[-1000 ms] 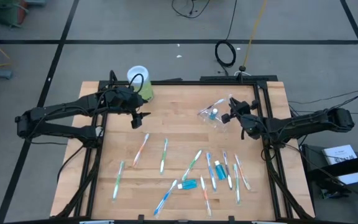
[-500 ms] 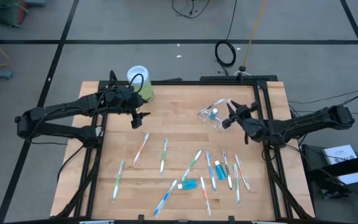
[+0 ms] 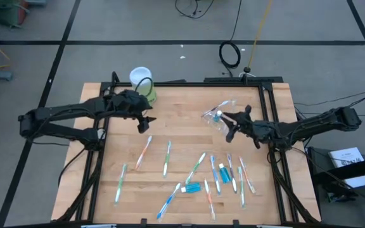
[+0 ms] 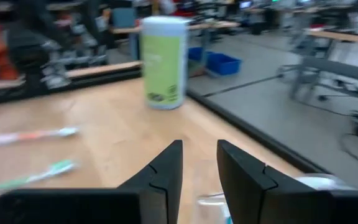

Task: Pick & Place toothbrushing station
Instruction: Put the green toothbrush into the transparent organizer

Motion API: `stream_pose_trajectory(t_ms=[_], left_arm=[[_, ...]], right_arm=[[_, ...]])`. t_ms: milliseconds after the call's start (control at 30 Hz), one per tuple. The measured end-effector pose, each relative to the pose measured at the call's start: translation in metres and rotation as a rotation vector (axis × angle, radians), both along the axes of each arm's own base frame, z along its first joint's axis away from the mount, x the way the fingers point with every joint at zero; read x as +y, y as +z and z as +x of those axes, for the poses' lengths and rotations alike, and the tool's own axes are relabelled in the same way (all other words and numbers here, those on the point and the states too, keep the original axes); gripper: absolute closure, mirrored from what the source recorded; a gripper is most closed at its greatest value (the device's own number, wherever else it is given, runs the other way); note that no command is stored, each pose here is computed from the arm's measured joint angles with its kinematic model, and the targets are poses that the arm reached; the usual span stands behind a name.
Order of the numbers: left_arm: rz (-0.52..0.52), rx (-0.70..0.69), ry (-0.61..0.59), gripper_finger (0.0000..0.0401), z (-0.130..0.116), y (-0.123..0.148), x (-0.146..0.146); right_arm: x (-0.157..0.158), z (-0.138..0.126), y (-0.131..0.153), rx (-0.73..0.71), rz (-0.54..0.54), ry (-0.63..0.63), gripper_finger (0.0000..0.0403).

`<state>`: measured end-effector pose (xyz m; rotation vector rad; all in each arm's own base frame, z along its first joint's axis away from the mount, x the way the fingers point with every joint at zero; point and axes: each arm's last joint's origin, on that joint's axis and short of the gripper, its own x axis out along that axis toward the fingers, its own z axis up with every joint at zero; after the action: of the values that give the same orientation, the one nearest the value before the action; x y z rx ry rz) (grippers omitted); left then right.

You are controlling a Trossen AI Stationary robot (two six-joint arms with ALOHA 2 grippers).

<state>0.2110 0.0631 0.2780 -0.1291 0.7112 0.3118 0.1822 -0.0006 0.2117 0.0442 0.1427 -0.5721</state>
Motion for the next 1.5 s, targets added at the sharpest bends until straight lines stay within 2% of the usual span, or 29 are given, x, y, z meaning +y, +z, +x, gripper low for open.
stream_pose_trajectory(t_ms=[200,367,667,833,1100,1267,1367,1500], left_arm=[[-0.062,0.049,0.004,0.0130,0.020,-0.018,-0.005],[-0.204,0.117,0.117,0.0130,0.037,-0.043,-0.005],[-0.430,0.253,0.329,0.0130,0.061,-0.092,-0.015],[-0.537,0.298,0.306,0.0130,0.071,-0.110,-0.024],[-0.611,0.270,0.269,0.0130,0.090,-0.131,-0.033],[-0.620,0.284,0.297,0.0130,0.095,-0.144,-0.032],[-0.599,0.282,0.270,0.0131,0.097,-0.146,-0.031],[-0.579,0.276,0.246,0.0161,0.098,-0.146,-0.030]], right_arm=[[-0.002,0.005,-0.002,0.016,-0.001,0.105,0.0312],[-0.001,0.009,-0.001,0.007,-0.036,0.162,0.0313],[-0.001,0.010,-0.002,0.012,-0.039,0.164,0.0313],[-0.001,0.010,-0.002,0.013,-0.040,0.164,0.0314],[-0.001,0.010,-0.002,0.022,-0.056,0.166,0.0314],[-0.001,0.010,-0.004,0.027,-0.037,0.163,0.0314],[-0.001,0.009,-0.006,0.019,-0.019,0.160,0.0314],[-0.002,0.006,-0.014,0.018,-0.016,0.159,0.0314]])
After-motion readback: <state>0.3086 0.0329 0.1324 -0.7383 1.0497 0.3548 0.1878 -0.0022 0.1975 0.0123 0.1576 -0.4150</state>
